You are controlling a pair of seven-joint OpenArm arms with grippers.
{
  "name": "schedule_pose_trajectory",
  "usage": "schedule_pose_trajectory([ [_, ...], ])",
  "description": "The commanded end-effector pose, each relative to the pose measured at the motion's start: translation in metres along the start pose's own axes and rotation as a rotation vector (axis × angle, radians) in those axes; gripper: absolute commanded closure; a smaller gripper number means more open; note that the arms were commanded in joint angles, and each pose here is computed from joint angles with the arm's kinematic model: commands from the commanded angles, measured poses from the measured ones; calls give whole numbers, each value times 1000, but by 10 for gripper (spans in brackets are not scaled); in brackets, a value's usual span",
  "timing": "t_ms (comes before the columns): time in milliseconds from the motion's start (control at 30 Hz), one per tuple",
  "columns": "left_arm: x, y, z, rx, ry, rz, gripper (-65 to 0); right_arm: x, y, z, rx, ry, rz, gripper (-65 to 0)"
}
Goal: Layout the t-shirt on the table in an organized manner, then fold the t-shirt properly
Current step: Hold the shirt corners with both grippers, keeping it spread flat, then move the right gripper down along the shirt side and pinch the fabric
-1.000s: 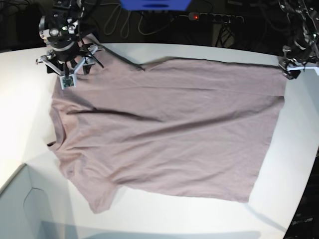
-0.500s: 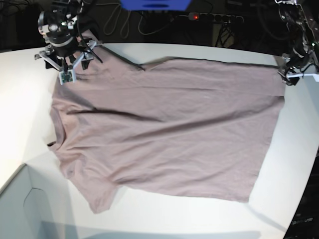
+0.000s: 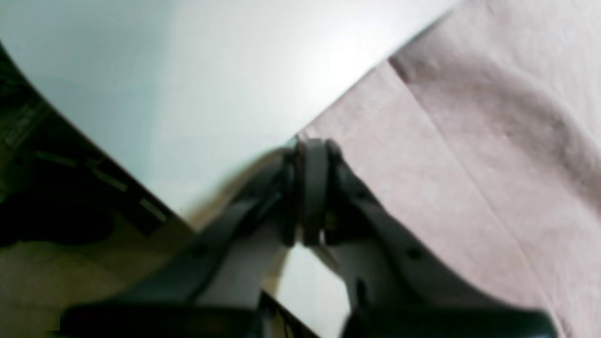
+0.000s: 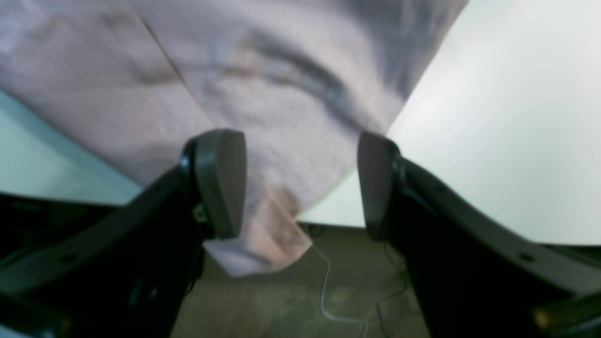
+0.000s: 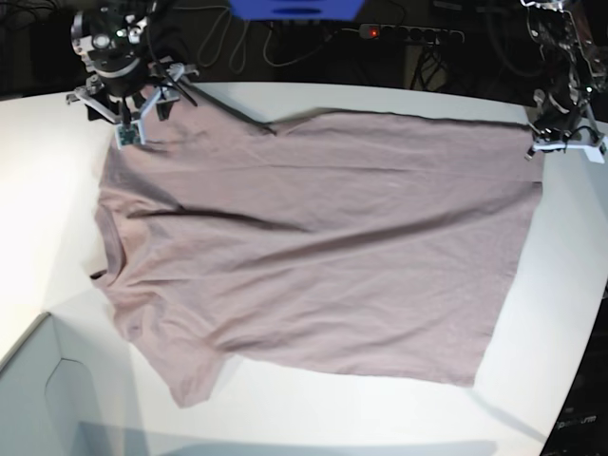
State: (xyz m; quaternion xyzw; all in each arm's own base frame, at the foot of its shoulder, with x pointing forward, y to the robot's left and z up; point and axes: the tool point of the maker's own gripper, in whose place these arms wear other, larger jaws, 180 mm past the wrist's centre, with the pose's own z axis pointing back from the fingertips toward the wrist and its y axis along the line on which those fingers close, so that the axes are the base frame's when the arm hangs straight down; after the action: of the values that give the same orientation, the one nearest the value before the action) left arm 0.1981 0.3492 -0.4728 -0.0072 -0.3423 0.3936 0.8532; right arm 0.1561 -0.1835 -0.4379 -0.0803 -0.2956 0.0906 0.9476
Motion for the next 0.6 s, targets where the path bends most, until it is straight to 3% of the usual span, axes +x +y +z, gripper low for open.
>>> schedule_pose_trajectory([
  [0,-3,1,2,2,22,-7,-3,9,-4,1,-3,-32,1,-377],
  [300,-2,4,2,6,21,-2,0,-17,-10,-32,4,56,-88,-373],
  [567,-2,4,2,6,19,-2,0,-36,-4,-43,35,110,-90,-352],
])
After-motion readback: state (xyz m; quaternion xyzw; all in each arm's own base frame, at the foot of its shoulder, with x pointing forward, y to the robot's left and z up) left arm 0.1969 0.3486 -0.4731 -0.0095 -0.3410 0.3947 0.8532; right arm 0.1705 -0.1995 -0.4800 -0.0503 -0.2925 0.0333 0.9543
